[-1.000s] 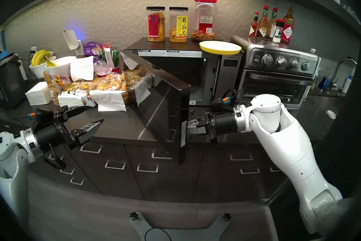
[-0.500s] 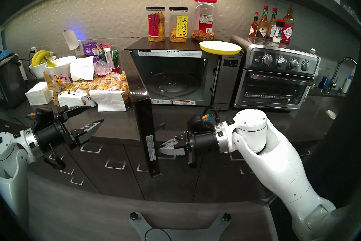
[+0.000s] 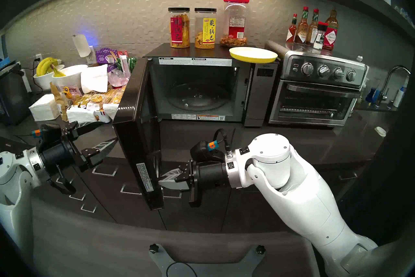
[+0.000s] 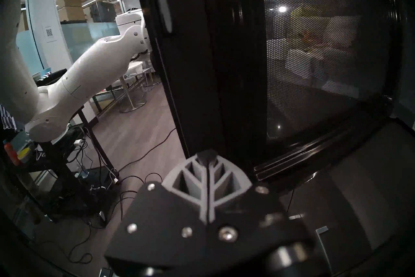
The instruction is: Open the microwave, put the plate inside, and close the door
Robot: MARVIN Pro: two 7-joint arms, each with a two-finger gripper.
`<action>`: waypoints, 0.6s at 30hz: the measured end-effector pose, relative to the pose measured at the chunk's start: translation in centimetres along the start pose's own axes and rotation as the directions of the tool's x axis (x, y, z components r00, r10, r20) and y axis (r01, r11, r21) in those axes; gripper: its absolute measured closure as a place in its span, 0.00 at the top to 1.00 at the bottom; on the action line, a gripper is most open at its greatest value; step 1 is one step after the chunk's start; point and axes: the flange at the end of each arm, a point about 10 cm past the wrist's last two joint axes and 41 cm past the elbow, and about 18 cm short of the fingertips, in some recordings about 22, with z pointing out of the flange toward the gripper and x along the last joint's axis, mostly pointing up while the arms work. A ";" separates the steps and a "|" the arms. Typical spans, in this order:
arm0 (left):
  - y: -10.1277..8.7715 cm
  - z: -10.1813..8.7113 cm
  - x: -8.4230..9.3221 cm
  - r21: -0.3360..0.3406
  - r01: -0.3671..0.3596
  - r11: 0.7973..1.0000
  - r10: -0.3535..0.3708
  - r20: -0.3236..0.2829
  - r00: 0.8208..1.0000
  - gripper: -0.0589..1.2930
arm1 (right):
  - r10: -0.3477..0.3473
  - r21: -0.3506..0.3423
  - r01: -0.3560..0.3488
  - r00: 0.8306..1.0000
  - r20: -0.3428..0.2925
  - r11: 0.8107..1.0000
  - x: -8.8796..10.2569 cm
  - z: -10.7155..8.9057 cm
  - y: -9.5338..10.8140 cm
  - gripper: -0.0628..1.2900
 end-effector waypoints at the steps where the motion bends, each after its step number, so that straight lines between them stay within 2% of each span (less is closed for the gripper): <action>1: 0.0 0.0 0.0 0.000 0.000 1.000 0.000 0.000 1.000 0.95 | 0.002 -0.001 -0.002 1.000 0.000 1.000 0.0 0.1 -0.1 0.03; 8: 0.0 0.0 0.0 0.000 0.000 1.000 0.000 0.000 1.000 0.95 | 0.008 0.008 -0.008 1.000 -0.006 1.000 0.3 1.3 -1.2 0.03; 12: 0.0 0.0 0.0 0.000 0.000 1.000 0.000 0.000 1.000 0.95 | 0.012 0.059 -0.012 1.000 -0.005 0.998 0.4 2.4 -2.8 0.03; 18: -0.1 -0.1 0.0 0.004 0.000 1.000 0.000 0.001 1.000 0.95 | 0.021 0.095 -0.020 1.000 -0.003 0.995 0.5 3.5 -4.1 0.03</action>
